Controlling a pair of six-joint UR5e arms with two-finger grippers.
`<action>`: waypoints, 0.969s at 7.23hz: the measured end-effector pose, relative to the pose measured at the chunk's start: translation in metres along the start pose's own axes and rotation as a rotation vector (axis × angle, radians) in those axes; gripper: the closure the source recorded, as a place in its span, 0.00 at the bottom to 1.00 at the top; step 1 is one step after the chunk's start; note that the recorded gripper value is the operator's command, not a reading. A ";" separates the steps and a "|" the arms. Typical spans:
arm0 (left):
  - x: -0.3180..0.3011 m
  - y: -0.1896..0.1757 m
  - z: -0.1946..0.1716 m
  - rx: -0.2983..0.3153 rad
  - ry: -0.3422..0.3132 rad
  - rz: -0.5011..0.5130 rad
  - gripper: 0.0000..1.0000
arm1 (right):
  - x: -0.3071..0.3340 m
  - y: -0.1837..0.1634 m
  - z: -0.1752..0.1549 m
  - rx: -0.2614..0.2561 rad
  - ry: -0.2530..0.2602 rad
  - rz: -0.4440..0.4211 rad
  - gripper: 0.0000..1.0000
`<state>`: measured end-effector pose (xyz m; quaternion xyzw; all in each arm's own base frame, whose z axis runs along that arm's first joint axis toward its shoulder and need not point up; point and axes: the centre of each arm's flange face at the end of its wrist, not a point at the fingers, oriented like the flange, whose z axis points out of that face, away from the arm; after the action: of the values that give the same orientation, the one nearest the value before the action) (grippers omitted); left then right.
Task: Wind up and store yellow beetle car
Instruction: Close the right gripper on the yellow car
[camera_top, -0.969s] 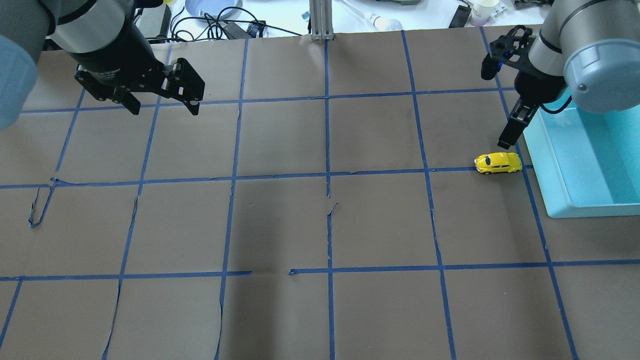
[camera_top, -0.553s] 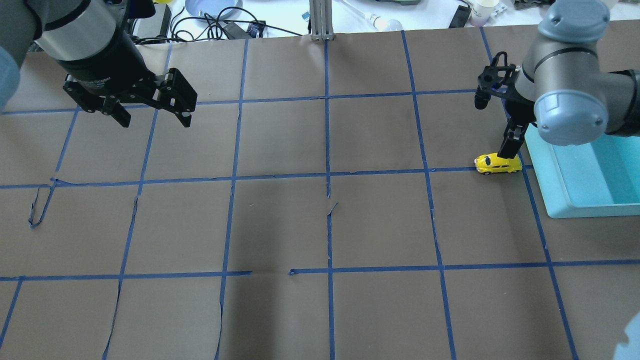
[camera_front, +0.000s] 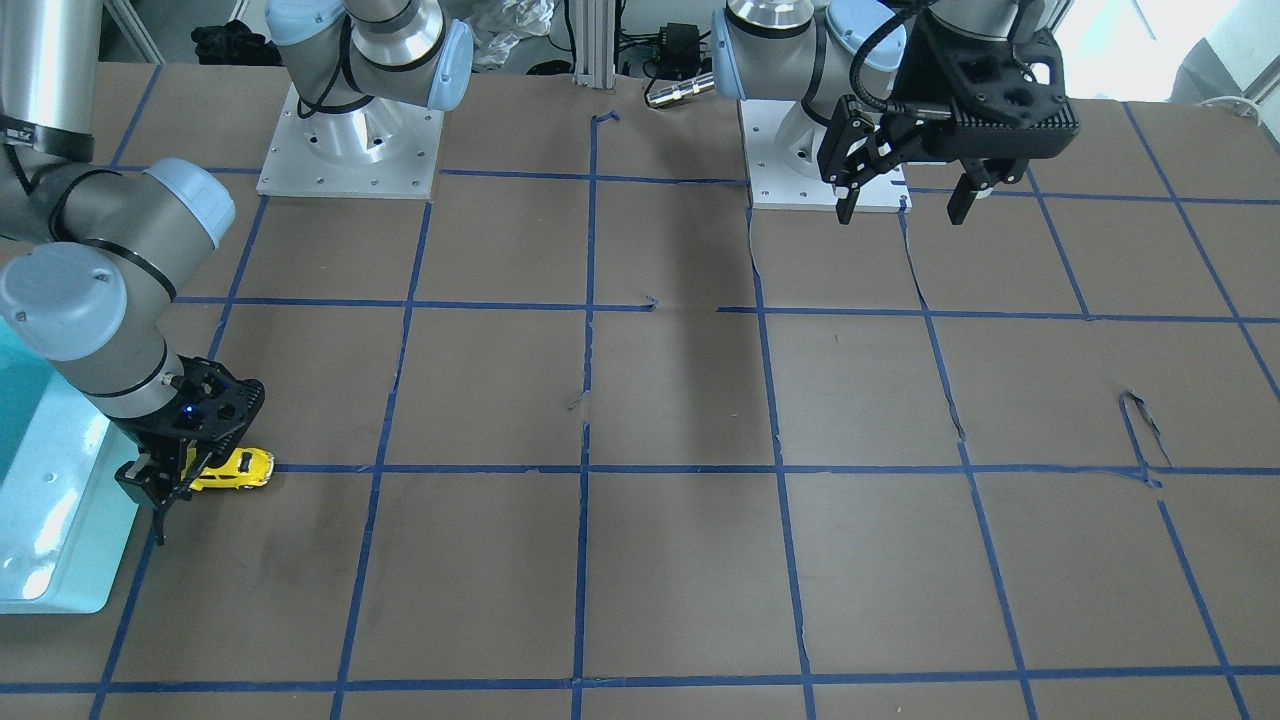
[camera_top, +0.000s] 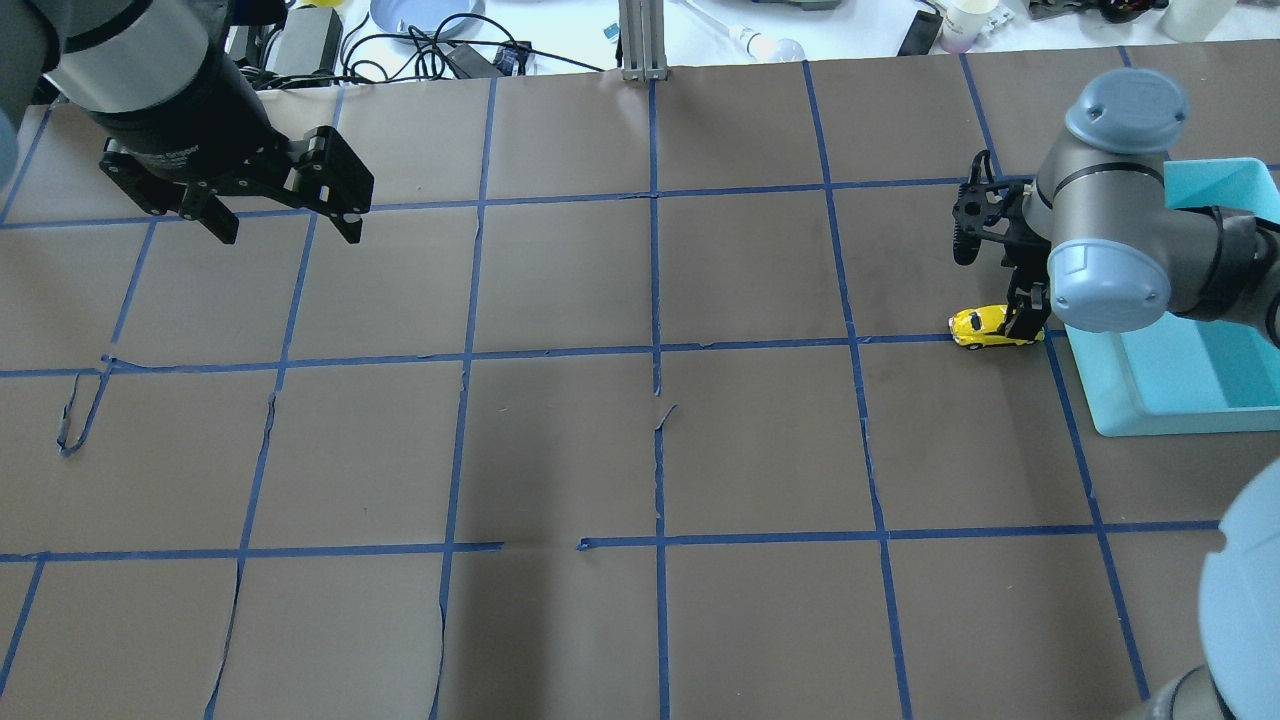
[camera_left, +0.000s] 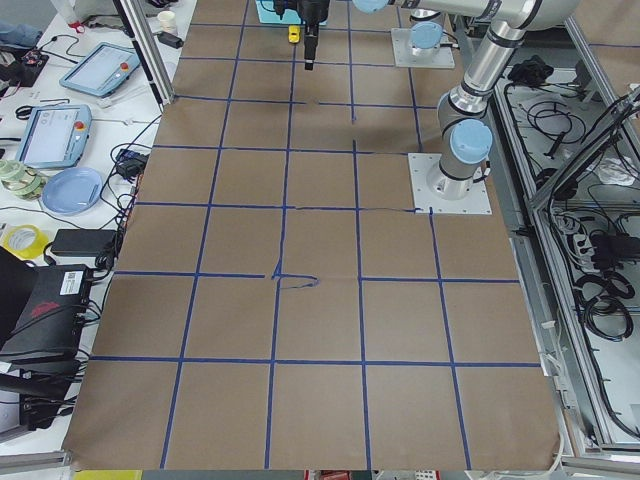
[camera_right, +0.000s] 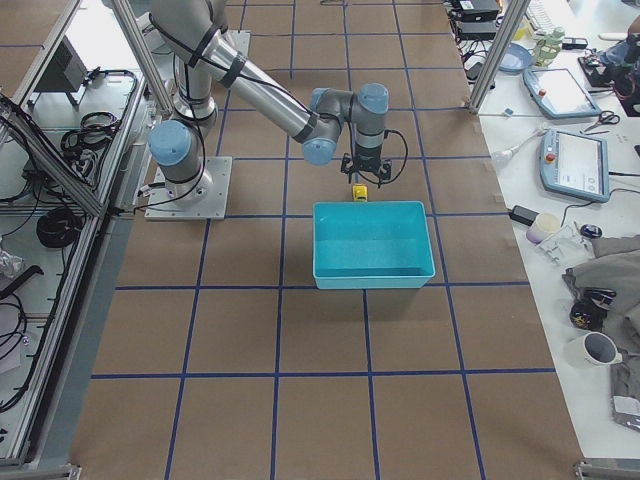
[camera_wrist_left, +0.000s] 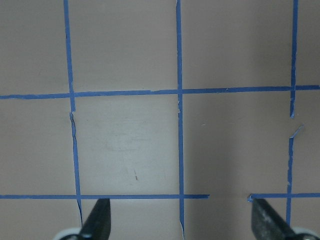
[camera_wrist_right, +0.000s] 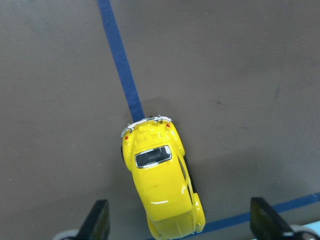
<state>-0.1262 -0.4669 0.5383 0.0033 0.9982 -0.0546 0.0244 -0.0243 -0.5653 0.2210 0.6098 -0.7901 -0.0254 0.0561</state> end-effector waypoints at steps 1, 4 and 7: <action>-0.002 0.001 -0.003 0.022 -0.003 -0.005 0.00 | 0.001 0.000 0.009 0.000 -0.012 -0.004 0.00; -0.004 0.016 -0.019 0.047 -0.004 -0.011 0.00 | 0.001 -0.002 0.032 0.002 -0.051 -0.010 0.46; -0.006 0.017 0.000 0.014 -0.001 -0.008 0.00 | 0.002 -0.001 0.034 -0.008 -0.057 -0.043 1.00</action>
<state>-0.1202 -0.4498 0.5364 -0.0004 0.9978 -0.0614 0.0245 -0.0279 -0.5683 0.1872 0.6256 -0.7780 -0.0470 0.0353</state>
